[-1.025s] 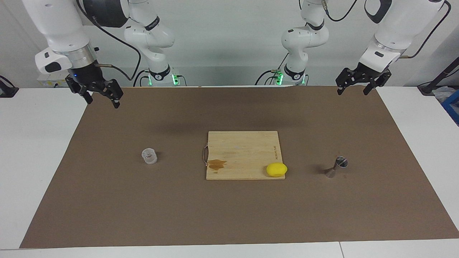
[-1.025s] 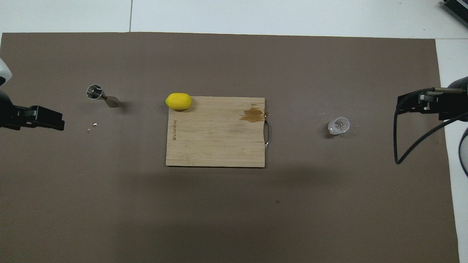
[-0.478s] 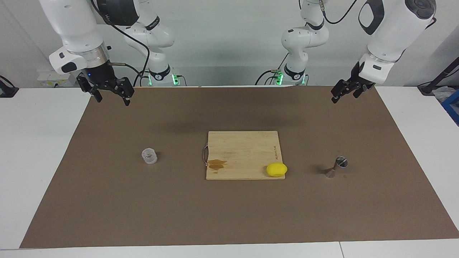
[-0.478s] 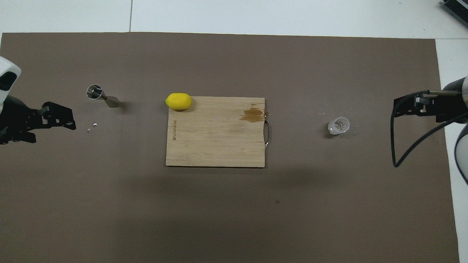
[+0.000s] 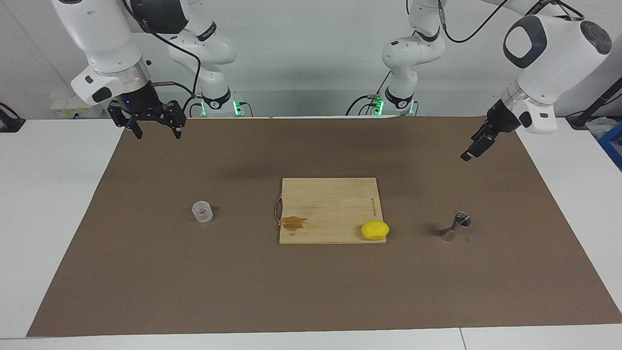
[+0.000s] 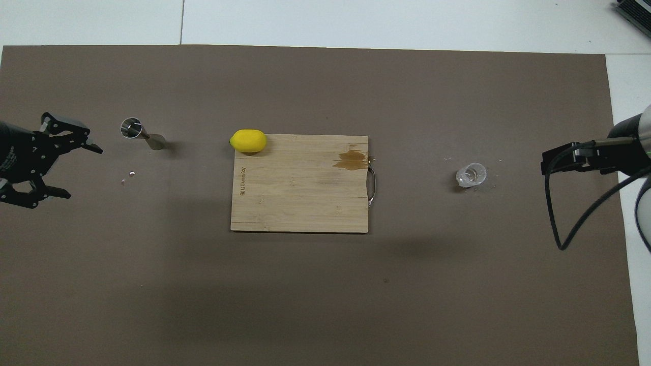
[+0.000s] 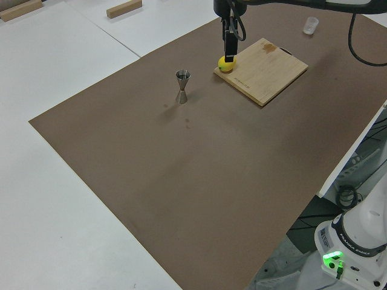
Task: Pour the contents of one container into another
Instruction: 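Move the left gripper toward the small metal cup, then close the left gripper around the small metal cup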
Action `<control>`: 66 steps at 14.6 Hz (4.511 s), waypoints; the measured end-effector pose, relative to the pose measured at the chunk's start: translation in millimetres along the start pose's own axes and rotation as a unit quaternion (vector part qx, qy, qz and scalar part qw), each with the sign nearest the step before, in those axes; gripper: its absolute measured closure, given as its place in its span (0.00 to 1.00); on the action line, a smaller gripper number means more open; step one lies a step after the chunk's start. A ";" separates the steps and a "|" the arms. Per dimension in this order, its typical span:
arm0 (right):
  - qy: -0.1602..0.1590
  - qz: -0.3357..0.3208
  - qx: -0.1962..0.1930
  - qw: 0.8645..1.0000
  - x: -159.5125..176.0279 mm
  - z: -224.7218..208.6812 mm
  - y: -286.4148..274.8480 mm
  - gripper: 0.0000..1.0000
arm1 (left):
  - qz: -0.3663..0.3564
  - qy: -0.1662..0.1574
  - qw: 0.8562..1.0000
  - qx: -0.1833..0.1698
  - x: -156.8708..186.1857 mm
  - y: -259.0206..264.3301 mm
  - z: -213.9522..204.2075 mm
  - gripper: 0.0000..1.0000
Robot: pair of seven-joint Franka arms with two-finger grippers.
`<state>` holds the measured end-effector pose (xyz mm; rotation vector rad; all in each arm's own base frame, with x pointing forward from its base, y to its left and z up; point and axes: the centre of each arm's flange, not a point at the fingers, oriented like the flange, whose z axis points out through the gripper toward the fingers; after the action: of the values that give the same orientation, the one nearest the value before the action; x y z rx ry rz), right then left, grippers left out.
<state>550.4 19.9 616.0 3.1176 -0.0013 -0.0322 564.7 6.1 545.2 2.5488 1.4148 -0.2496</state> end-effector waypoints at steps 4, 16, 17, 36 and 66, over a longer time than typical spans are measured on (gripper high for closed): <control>-0.001 -0.002 0.000 1.000 -0.2 0.2 1.2 0.00 | -0.232 -0.045 0.967 -0.094 41.7 -7.5 34.9 0.00; -0.001 -0.001 0.002 1.000 -0.2 0.2 1.2 0.00 | -0.543 -0.168 0.767 -0.297 108.0 -63.0 103.6 0.00; -0.001 0.000 0.003 1.000 -0.2 0.3 2.0 0.00 | -0.548 -0.171 0.764 -0.294 109.6 -64.1 109.5 0.00; -0.001 0.003 0.003 1.000 -0.1 0.3 5.6 0.00 | -0.477 -0.277 0.753 -0.358 102.6 -87.7 202.5 0.00; -0.001 0.005 0.003 1.000 0.0 0.4 7.8 0.00 | -0.509 -0.294 0.675 -0.446 91.4 -64.6 235.3 0.11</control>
<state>550.4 12.1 615.7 3.1228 -0.0164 -0.0366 547.4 50.7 289.1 0.6300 1.8206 -0.3599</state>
